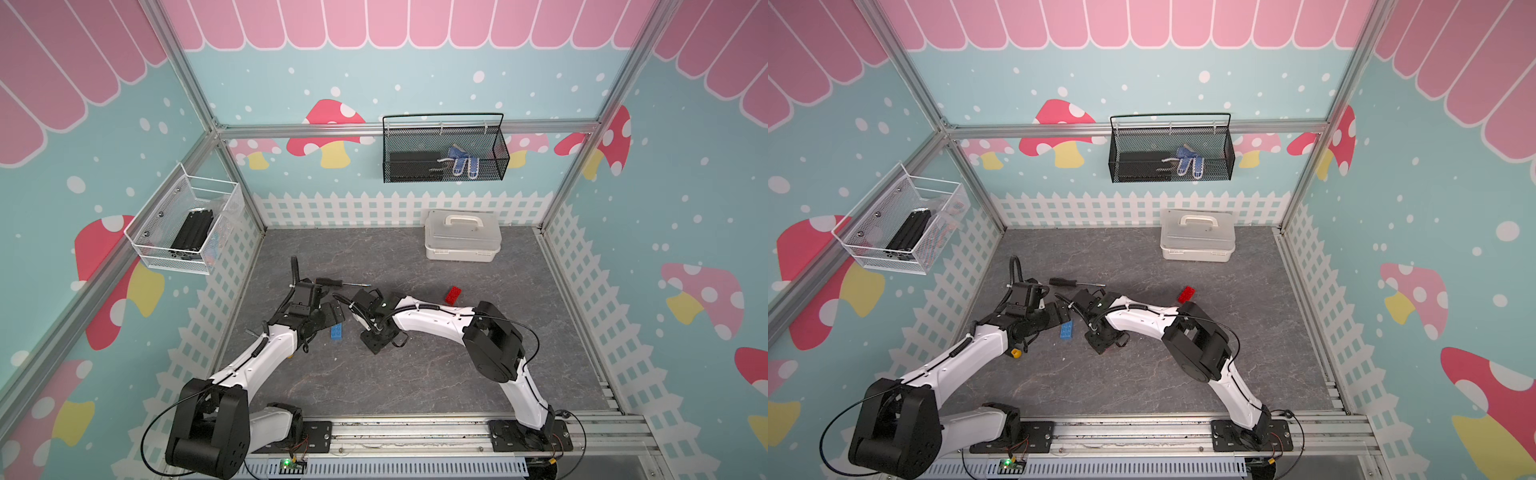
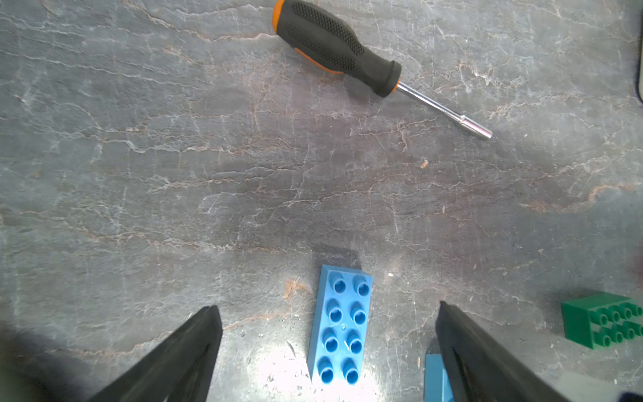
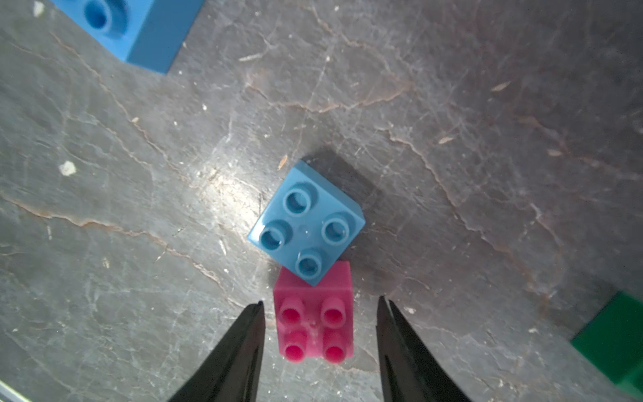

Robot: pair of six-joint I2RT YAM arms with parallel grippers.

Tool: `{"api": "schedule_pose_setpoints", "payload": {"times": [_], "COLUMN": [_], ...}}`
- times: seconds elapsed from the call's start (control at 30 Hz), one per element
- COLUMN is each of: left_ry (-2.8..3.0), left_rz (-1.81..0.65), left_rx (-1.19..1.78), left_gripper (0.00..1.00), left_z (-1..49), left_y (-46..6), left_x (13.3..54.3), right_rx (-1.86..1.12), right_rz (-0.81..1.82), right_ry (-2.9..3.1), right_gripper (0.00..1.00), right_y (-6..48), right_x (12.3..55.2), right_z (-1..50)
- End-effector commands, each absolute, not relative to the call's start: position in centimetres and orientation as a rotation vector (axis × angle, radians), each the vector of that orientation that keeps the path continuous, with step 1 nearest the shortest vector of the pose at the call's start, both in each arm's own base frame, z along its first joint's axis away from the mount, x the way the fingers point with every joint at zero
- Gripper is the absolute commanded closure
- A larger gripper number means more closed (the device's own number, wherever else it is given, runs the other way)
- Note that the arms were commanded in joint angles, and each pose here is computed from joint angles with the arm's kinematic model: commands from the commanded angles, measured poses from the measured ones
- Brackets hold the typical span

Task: Assemble the number 5 with lego
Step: Pick up the lego brick from the center of the board.

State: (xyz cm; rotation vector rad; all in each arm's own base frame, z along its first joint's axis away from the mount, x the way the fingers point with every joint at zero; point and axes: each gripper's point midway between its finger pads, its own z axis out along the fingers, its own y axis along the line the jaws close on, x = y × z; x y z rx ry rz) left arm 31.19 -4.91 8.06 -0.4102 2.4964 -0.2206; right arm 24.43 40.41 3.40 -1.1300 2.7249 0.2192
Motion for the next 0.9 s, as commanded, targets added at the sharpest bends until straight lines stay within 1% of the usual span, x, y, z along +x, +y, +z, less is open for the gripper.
{"api": "schedule_pose_setpoints", "payload": {"times": [0.0, 0.1, 0.2, 0.27, 0.37, 0.47, 0.5, 0.6, 0.63, 0.87], "left_ry": [2.494, 2.496, 2.500, 2.497, 2.493, 2.490, 2.487, 2.484, 2.479, 2.473], "left_rz": [-0.224, -0.220, -0.218, -0.218, -0.223, -0.227, -0.229, -0.233, -0.243, -0.358], "left_rx": [-0.441, -0.440, -0.444, -0.444, -0.442, -0.445, -0.446, -0.440, -0.437, -0.392], "left_gripper": [0.01, 0.01, 0.01, 0.01, 0.01, 0.01, 0.01, 0.01, 0.01, 0.02], "left_z": [7.8, 7.6, 7.4, 7.4, 7.5, 7.6, 7.7, 7.7, 7.8, 8.4], "left_y": [-4.6, -4.6, -4.5, -4.5, -4.5, -4.5, -4.5, -4.6, -4.7, -6.6], "left_x": [31.0, 30.9, 30.7, 30.6, 30.6, 30.6, 30.5, 30.4, 30.4, 30.5], "right_rx": [-1.121, -1.122, -1.117, -1.120, -1.119, -1.114, -1.111, -1.062, -1.023, -0.731], "right_rz": [0.179, 0.164, 0.157, 0.161, 0.161, 0.148, 0.138, 0.073, 0.059, 0.093], "right_ry": [2.762, 2.772, 2.773, 2.771, 2.773, 2.778, 2.782, 2.790, 2.787, 2.791], "right_gripper": [0.52, 0.56, 0.69, 0.70, 0.66, 0.69, 0.73, 0.88, 0.92, 0.96], "right_y": [40.1, 39.9, 39.9, 39.9, 39.9, 39.8, 39.8, 39.0, 38.6, 35.0], "right_x": [24.1, 24.1, 24.2, 24.1, 24.2, 24.2, 24.3, 24.7, 24.9, 26.5], "right_z": [3.0, 2.7, 2.8, 2.8, 2.8, 2.7, 2.7, 3.0, 3.5, 8.1]}}
